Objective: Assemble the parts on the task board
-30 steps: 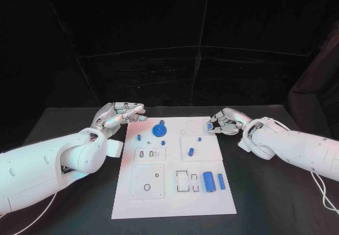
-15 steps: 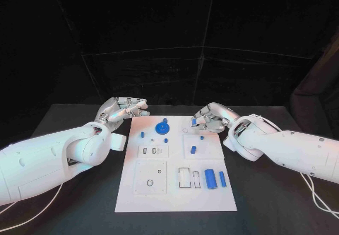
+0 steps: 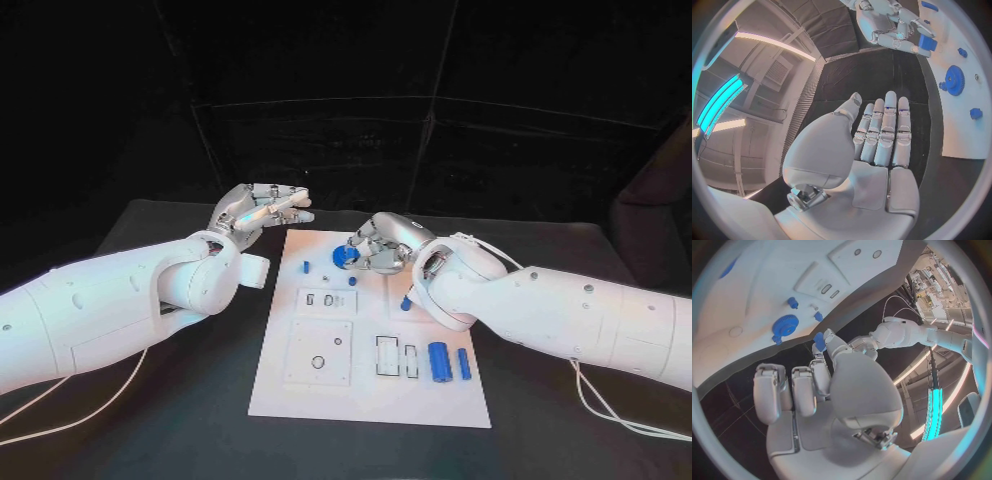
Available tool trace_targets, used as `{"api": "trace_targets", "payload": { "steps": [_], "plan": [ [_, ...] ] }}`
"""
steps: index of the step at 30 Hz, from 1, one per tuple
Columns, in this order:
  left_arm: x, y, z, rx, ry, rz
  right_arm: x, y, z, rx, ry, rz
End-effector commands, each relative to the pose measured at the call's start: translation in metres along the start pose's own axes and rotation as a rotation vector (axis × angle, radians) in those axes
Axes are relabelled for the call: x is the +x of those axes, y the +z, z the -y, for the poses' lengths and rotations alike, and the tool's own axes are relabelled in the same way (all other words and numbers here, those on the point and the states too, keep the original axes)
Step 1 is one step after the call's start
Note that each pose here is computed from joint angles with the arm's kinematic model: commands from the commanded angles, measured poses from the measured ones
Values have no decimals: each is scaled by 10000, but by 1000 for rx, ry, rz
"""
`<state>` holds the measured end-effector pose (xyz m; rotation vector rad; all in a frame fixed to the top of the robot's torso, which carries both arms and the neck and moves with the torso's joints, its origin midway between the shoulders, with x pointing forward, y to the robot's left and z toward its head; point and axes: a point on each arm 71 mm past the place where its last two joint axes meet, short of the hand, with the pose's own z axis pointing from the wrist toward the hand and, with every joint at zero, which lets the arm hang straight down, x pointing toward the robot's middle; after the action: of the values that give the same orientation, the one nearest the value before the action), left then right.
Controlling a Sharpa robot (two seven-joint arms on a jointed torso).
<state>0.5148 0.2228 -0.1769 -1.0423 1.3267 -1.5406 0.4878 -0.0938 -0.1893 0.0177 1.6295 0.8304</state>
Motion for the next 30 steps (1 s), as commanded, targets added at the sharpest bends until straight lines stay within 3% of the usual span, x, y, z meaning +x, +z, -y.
{"api": "trace_targets", "payload": {
  "steps": [1, 5, 14, 30],
  "plan": [
    [6, 13, 21, 8, -13, 2, 142, 11, -20, 32, -79, -67],
    [4, 19, 31, 11, -11, 5, 287, 24, -87, 18, -109, -108],
    [18, 24, 45, 13, -11, 3, 481, 11, -169, 4, -145, -138],
    [42, 25, 46, 12, -14, -4, 601, -12, -156, 22, -162, -160]
  ]
}}
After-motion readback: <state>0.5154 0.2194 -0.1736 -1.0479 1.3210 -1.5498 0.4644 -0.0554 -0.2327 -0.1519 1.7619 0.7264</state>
